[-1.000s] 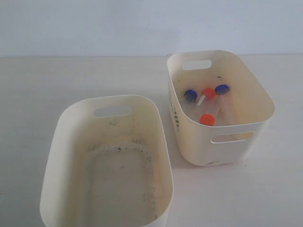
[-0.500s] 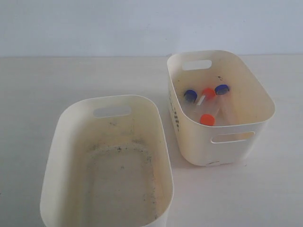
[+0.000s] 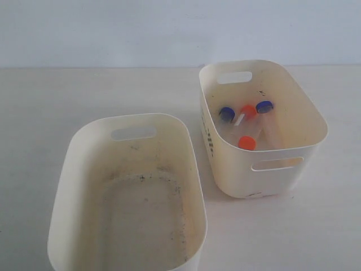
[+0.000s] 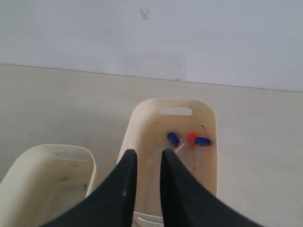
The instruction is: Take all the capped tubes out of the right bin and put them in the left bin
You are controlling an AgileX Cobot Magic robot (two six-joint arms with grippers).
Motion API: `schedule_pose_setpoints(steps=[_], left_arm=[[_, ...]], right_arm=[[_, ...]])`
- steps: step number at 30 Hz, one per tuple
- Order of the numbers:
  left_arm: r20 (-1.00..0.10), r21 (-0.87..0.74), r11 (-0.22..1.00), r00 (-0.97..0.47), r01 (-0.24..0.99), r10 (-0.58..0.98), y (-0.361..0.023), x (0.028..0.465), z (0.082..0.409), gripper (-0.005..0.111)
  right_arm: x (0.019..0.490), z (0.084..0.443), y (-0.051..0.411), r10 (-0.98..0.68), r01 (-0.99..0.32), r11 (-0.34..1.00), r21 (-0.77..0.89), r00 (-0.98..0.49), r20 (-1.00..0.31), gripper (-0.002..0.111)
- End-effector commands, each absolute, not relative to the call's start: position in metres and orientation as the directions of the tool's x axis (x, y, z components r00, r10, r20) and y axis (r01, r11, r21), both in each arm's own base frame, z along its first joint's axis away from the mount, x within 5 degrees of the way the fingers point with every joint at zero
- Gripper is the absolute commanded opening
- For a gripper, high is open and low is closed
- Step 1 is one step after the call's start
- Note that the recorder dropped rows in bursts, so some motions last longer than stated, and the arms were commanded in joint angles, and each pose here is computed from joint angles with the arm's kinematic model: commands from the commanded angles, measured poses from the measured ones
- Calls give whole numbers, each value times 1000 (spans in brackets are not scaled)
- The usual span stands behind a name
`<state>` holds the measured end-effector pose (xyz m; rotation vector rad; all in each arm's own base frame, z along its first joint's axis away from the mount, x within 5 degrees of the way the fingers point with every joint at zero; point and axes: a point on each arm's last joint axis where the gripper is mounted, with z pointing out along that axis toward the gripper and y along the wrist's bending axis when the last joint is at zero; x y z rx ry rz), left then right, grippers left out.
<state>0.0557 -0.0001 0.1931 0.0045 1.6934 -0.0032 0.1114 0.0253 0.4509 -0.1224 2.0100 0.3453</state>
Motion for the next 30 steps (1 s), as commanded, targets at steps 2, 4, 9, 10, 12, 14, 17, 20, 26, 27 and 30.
schedule_pose_setpoints(steps=[2, 4, 9, 10, 12, 14, 17, 20, 26, 27, 30], left_arm=[[-993, -15, 1000, -115, 4, -15, 0, 56, 195, 4], [-993, -15, 1000, -115, 4, -15, 0, 56, 195, 4], [-993, -15, 1000, -115, 4, -15, 0, 56, 195, 4], [-993, -15, 1000, -115, 4, -15, 0, 56, 195, 4], [-993, -15, 1000, -115, 4, -15, 0, 56, 195, 4], [-993, -15, 1000, -115, 4, -15, 0, 56, 195, 4], [-993, -15, 1000, -115, 4, -15, 0, 56, 195, 4], [-993, -15, 1000, -115, 4, -15, 0, 56, 195, 4], [-993, -15, 1000, -115, 4, -15, 0, 56, 195, 4], [-993, -15, 1000, -115, 4, -15, 0, 56, 195, 4], [-993, -15, 1000, -115, 4, -15, 0, 56, 195, 4]], right_arm=[[163, 474, 32, 41, -305, 914, 266, -583, -811, 19], [184, 474, 37, 30, -332, 894, 300, -623, -781, 19], [215, 461, 65, -52, -404, 858, 317, -683, -729, 19], [217, 458, 71, -70, -408, 862, 300, -683, -727, 19], [220, 455, 82, -103, -393, 889, 235, -672, -733, 19], [217, 454, 94, -134, -374, 912, 168, -658, -741, 19], [213, 453, 105, -127, -309, 945, 108, -650, -749, 19], [220, 447, 113, -109, -246, 966, 77, -660, -743, 19], [264, 399, 135, -116, -177, 983, 40, -782, -612, 19], [273, 387, 140, -121, -167, 986, 25, -804, -583, 19], [302, 351, 150, -120, -110, 993, -50, -847, -518, 19]])
